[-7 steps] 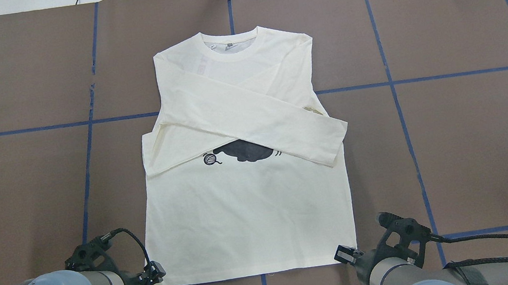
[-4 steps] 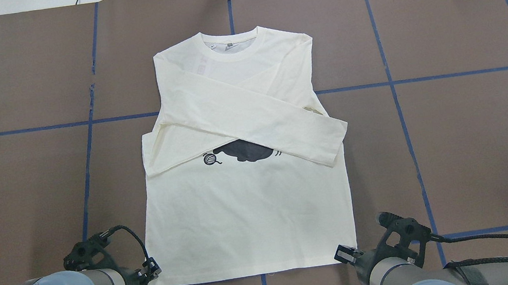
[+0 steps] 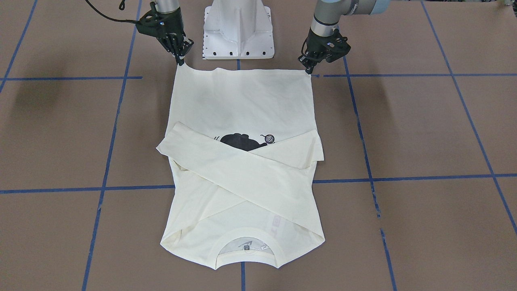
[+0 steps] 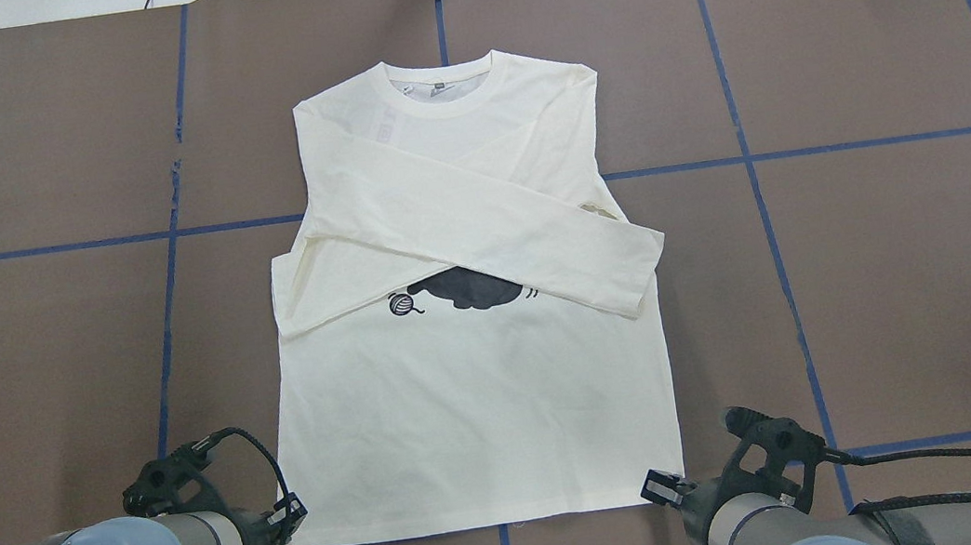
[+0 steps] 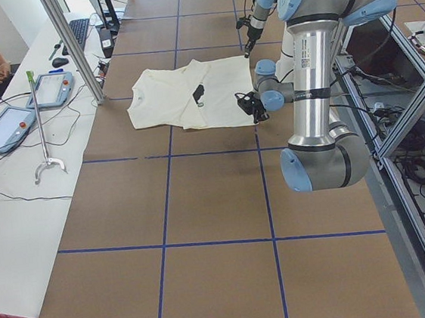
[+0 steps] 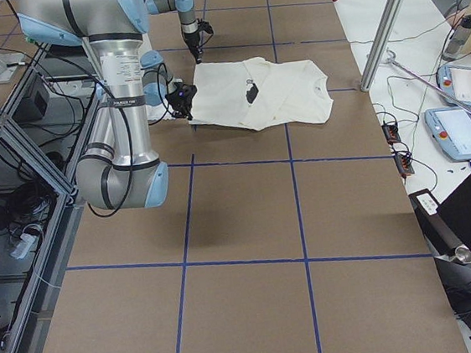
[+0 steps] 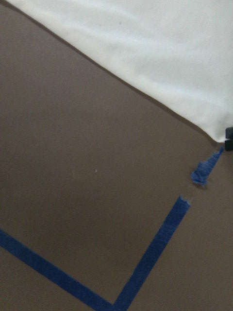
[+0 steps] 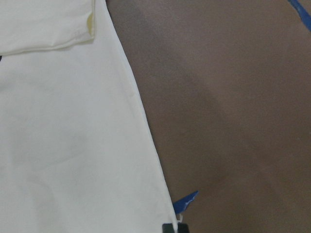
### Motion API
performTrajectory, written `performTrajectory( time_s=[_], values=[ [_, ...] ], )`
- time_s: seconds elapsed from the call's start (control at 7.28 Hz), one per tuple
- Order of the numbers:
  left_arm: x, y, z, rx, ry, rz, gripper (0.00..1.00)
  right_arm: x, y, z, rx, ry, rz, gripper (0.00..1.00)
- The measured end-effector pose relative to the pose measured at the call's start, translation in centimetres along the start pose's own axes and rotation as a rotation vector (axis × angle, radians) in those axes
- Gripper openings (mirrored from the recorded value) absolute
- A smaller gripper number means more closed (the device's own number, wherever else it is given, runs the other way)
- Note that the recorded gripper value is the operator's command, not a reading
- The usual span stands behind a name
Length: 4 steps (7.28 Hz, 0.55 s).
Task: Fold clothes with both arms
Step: 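Grasp the bottom hem corners with both grippers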
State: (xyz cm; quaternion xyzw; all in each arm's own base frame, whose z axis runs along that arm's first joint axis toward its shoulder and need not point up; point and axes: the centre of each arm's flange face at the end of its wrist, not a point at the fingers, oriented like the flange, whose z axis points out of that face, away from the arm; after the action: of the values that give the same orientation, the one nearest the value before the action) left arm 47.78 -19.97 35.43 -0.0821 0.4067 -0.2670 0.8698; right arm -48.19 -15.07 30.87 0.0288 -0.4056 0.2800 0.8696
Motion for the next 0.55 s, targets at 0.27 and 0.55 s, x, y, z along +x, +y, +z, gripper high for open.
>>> performTrajectory(
  time_s=[0.27,0.55],
  values=[
    [0.6,0.1,-3.2,-0.021,0.05,-0.001,0.0,-0.2,-0.1,-0.8,-0.009,-0.013,0.005,0.0],
    [0.7,0.3,-6.4,-0.043,0.095,0.001,0.0,-0.4,-0.4,-3.8,-0.036,-0.022,0.008,0.0]
  ],
)
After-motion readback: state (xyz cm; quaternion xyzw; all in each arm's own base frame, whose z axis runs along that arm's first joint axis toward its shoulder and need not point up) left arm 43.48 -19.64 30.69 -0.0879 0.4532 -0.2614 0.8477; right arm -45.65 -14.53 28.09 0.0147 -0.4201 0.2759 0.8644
